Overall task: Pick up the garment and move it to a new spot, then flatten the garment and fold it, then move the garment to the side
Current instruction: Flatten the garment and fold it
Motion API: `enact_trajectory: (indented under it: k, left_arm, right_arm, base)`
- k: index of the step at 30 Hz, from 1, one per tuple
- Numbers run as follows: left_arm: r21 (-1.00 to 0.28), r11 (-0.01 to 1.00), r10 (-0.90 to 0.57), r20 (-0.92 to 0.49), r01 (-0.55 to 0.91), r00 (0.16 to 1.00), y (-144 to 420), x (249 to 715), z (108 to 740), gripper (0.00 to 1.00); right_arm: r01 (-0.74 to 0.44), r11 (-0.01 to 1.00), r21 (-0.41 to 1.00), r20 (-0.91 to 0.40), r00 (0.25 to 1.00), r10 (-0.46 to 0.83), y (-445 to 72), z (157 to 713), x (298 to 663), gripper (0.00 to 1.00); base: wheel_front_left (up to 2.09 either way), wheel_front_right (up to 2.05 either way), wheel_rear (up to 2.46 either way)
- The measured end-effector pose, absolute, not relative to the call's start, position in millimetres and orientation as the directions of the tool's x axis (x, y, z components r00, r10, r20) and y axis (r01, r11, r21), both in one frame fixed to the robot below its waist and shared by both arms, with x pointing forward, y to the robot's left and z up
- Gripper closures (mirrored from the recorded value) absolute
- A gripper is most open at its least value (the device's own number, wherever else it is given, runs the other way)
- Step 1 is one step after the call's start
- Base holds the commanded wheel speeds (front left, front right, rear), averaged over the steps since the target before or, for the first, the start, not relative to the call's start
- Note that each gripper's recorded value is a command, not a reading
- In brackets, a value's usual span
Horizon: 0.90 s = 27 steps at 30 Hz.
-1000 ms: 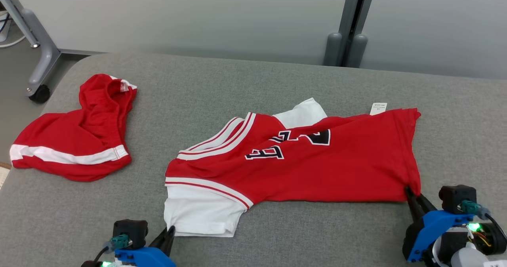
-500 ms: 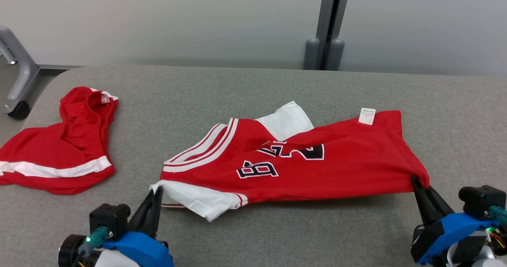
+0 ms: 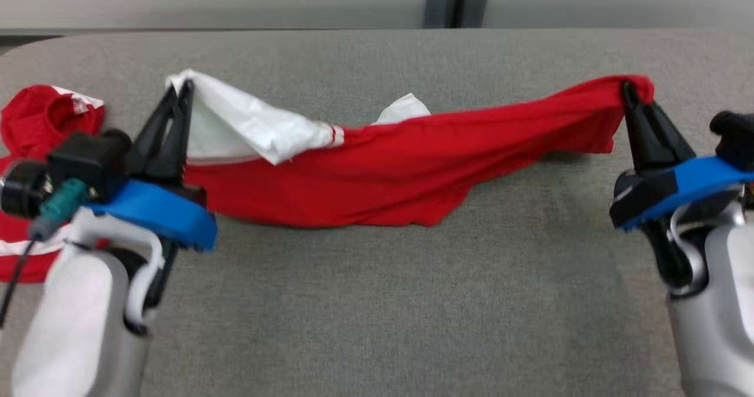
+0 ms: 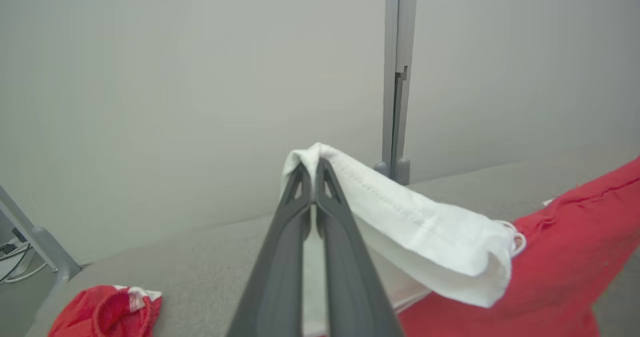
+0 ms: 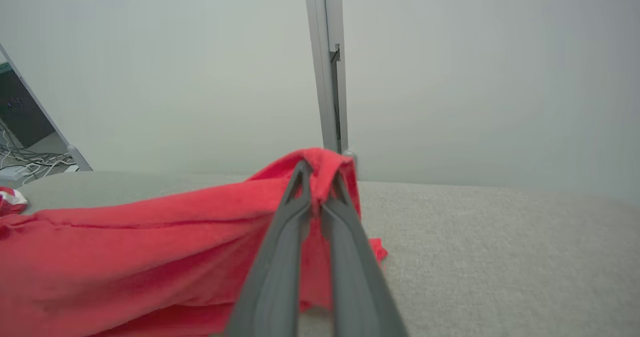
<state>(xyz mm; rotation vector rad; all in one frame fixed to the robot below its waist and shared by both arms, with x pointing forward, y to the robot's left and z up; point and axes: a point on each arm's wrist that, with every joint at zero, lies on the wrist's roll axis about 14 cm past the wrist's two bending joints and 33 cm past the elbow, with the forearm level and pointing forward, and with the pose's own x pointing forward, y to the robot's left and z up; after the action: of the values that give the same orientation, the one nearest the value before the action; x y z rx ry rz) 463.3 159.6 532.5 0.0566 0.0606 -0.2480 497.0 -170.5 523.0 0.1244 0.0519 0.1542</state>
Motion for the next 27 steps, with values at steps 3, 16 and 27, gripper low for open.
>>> enact_trajectory:
  k: [3, 16, 27]
  left_arm:
    - [0.084, 0.960, -0.268, -0.014, 0.268, 0.963, 157, 504, 550, 1.00]
    - [0.221, 0.937, -0.305, 0.136, 0.271, 0.943, 152, 648, 611, 1.00]
    - [0.326, 0.903, -0.372, 0.268, 0.280, 0.889, 119, 686, 712, 1.00]
  right_arm:
    - [-0.149, 0.979, 0.138, -0.014, 0.988, 0.153, -172, 532, 532, 1.00]
    - [-0.174, 0.984, 0.046, 0.059, 0.984, 0.171, -167, 571, 668, 1.00]
    - [-0.111, 0.993, 0.043, 0.224, 0.970, 0.098, -187, 672, 702, 1.00]
  base:
    - [0.00, 0.00, 0.00]
    - [0.00, 0.00, 0.00]
    - [0.00, 0.00, 0.00]
